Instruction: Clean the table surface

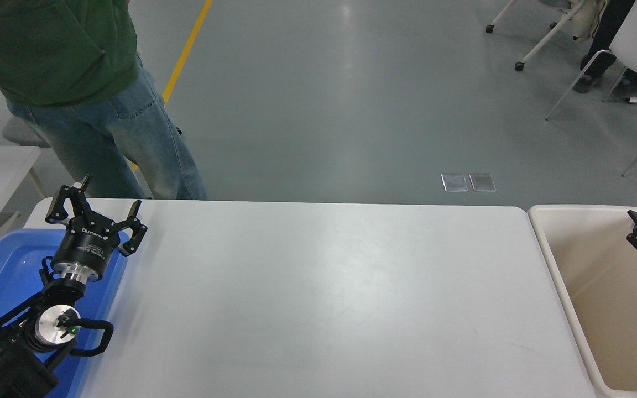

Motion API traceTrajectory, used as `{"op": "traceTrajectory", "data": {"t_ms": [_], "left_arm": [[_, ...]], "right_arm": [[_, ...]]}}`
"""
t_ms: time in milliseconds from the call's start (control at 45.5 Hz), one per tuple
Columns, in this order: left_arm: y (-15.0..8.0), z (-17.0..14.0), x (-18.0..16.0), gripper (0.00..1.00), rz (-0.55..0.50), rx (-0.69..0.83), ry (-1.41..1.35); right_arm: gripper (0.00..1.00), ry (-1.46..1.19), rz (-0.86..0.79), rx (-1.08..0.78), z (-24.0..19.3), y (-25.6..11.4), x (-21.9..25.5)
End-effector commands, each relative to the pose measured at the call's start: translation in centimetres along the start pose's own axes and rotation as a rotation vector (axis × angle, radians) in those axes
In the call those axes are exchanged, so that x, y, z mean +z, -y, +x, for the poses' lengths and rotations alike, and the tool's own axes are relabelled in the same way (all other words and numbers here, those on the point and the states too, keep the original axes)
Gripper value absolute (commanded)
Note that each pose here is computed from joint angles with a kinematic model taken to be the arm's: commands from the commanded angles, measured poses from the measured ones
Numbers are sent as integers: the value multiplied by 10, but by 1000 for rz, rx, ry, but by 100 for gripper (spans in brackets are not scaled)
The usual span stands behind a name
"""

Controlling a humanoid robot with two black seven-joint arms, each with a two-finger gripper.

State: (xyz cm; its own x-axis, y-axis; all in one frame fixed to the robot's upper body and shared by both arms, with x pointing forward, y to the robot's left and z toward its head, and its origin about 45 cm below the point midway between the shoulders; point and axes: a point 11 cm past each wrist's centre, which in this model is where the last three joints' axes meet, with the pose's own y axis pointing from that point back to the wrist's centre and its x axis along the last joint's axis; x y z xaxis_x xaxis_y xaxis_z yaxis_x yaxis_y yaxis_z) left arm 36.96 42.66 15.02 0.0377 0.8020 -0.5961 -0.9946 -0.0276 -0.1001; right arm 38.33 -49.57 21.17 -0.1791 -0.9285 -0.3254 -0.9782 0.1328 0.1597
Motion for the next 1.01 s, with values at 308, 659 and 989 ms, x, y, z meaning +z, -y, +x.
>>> {"op": "traceTrajectory", "data": {"t_ms": [308, 659, 989], "left_arm": [[0, 0, 0, 99, -2, -1, -2], [0, 0, 0, 99, -1, 1, -2], [0, 0, 0, 99, -1, 1, -2]], "right_arm": [[99, 306, -22, -222, -127, 2, 86], [99, 284, -46, -166, -142, 10, 133], [99, 276, -36, -170, -144, 12, 131]]}}
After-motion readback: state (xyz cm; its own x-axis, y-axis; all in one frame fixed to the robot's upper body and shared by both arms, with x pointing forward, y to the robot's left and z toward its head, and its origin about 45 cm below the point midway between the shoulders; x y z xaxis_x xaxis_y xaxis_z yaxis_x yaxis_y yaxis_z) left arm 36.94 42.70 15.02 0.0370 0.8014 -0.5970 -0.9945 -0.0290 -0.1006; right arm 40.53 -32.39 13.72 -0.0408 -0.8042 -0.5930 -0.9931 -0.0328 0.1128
